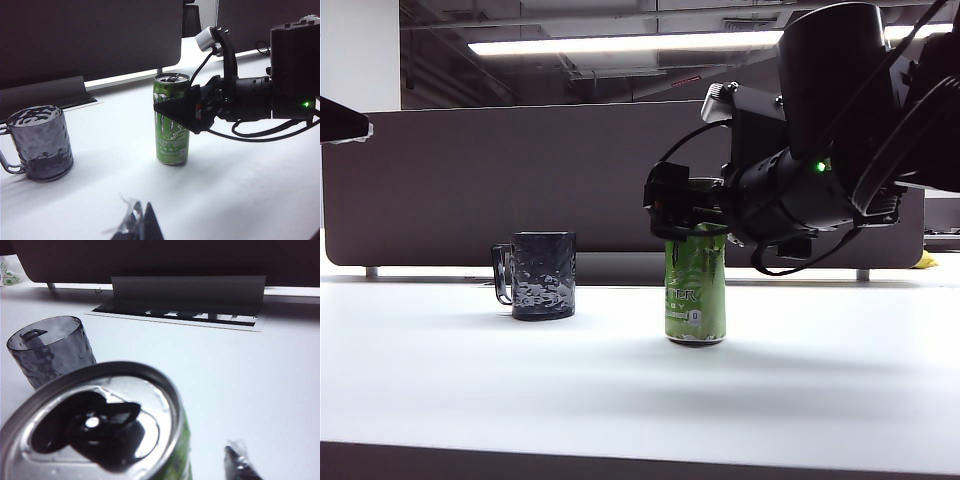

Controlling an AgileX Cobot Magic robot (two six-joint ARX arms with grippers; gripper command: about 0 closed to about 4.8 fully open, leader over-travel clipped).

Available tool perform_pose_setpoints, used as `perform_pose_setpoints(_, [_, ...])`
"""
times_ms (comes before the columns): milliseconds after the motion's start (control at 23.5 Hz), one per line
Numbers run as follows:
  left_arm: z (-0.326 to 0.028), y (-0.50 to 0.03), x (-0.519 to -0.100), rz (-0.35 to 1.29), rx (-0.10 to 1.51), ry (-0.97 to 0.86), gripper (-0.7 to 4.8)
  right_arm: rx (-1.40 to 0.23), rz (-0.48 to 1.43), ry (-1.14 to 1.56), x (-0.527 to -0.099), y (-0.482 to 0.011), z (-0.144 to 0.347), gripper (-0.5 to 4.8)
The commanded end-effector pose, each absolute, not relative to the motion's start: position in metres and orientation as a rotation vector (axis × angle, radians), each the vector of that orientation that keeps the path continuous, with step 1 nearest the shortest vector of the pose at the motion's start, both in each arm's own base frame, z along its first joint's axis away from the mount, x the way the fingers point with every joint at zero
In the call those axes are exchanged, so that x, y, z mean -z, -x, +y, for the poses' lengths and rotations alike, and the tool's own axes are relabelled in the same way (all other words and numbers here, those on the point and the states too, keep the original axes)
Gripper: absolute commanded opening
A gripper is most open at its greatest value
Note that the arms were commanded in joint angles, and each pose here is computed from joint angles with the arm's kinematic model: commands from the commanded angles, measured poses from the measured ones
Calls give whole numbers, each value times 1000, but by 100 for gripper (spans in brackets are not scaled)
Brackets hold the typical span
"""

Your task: Pick up the metal can, pour some water into the cup, then place the can back on the table.

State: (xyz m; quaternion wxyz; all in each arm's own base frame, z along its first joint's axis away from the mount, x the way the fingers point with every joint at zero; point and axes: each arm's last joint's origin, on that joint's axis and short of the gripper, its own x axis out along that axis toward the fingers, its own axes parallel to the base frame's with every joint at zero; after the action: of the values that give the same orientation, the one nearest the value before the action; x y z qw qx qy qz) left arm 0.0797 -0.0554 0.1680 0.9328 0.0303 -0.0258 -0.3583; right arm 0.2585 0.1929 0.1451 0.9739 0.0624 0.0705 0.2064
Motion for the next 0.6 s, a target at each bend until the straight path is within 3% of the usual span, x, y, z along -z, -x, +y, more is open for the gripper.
perform_pose_setpoints(43, [-55,-80,-169,-61,731,-58,-5,-419,130,-136,-147,-259,194,354])
perform_pose_setpoints(512, [-55,-80,-169,-61,731,-58,-5,-419,130,-137,-147,-259,194,353])
perform_pose_setpoints(597, [-55,-80,-169,-61,731,-58,-5,-419,130,-136,-147,-259,194,325])
